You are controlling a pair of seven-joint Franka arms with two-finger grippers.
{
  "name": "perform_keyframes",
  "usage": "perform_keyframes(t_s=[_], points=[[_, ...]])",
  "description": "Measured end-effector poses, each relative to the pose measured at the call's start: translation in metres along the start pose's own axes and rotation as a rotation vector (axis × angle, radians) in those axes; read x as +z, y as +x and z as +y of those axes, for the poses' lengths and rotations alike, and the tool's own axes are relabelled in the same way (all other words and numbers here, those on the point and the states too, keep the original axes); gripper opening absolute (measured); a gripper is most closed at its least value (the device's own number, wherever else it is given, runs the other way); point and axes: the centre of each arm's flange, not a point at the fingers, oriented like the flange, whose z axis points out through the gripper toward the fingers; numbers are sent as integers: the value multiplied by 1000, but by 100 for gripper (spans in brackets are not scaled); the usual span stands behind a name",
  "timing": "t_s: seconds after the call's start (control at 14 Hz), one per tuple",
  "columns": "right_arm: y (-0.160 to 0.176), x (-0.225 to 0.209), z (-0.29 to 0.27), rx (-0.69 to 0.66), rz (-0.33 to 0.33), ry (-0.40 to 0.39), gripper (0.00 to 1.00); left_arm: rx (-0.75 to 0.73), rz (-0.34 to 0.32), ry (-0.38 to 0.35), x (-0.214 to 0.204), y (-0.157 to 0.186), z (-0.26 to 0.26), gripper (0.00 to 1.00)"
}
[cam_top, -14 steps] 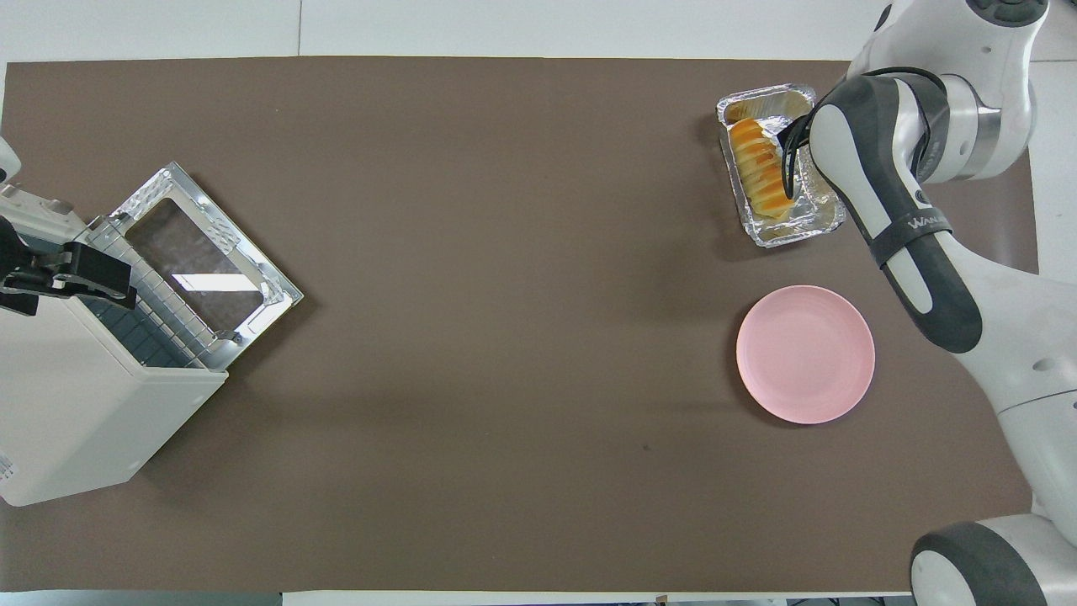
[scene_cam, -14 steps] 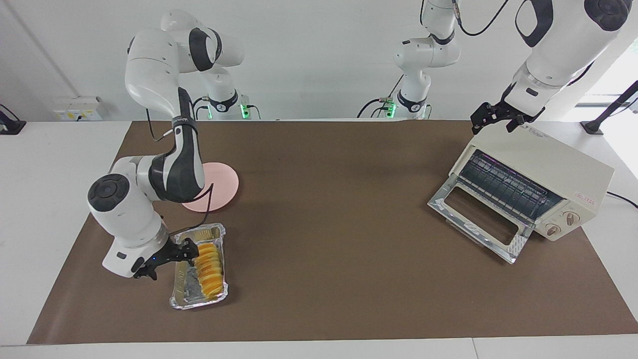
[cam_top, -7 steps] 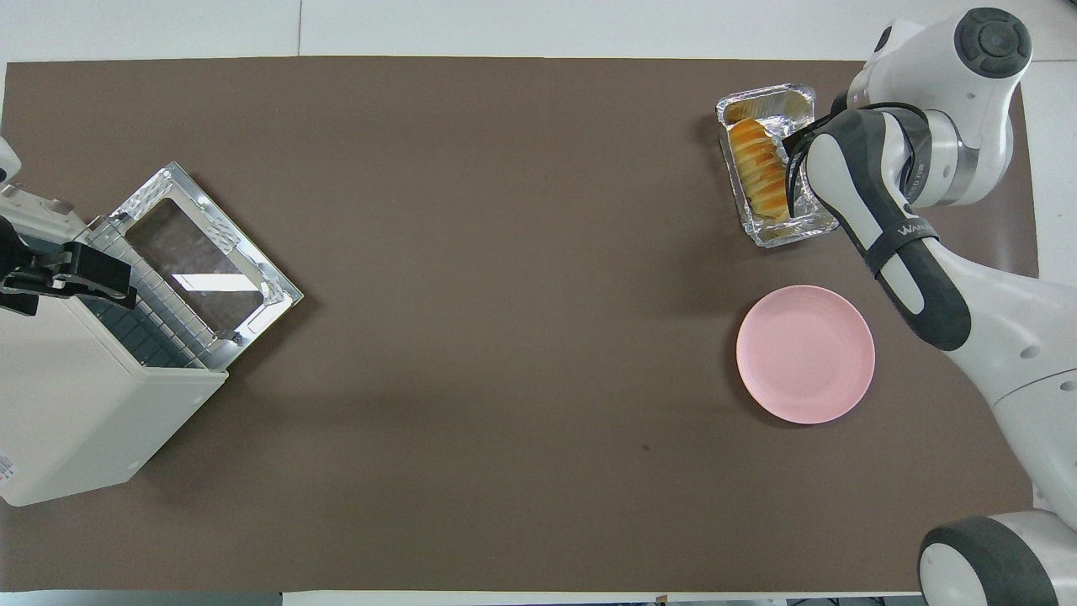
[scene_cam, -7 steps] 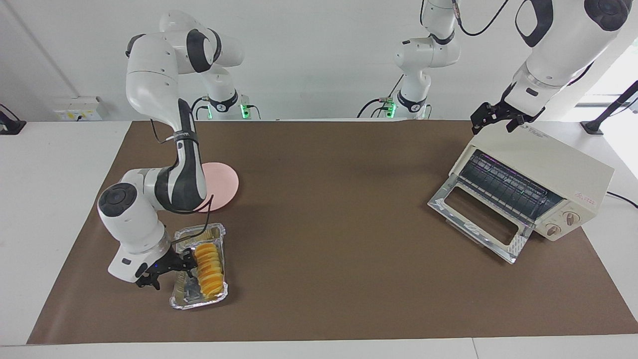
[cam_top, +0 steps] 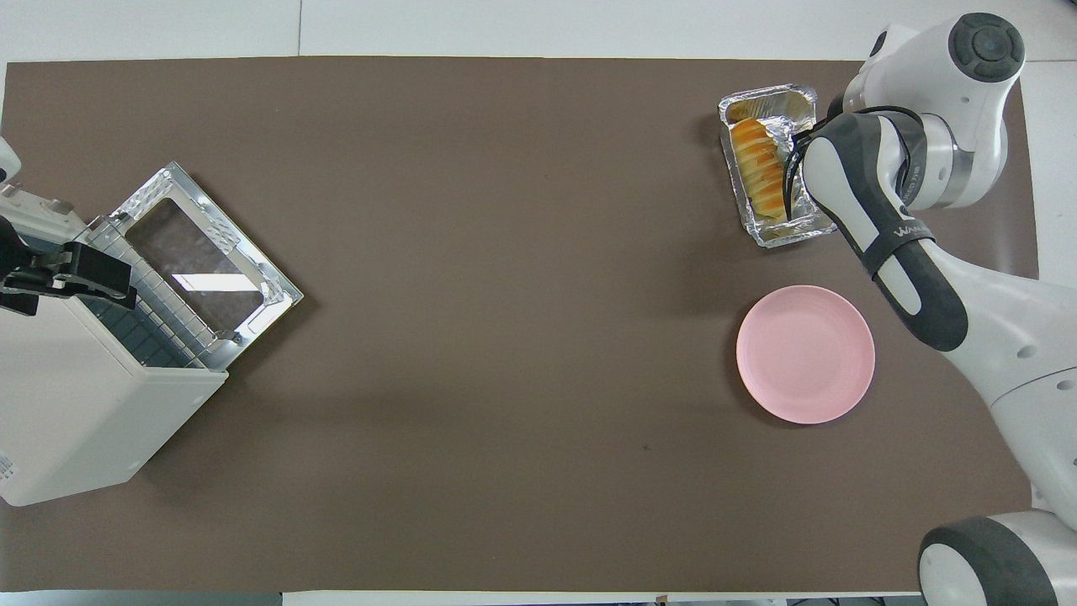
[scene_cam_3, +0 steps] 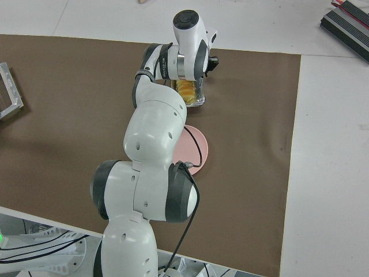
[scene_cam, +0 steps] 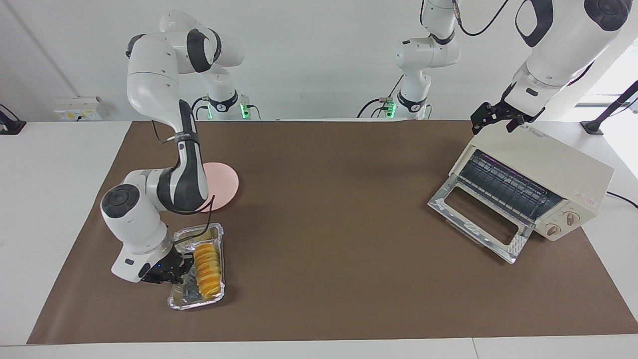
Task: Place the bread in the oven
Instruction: 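Grasp the rim of the foil tray with the right gripper, then carry the foil tray with the right gripper toward the oven, set down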
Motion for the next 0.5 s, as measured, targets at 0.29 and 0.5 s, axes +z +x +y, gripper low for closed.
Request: perform_keyframes(t_s=[0.29, 0.5], points=[[-5, -12, -1, 2, -54, 21, 1, 0, 0, 0, 0, 0, 0, 100], [-2, -58, -28, 29, -122, 104, 1, 0, 0, 0, 0, 0, 0, 100]])
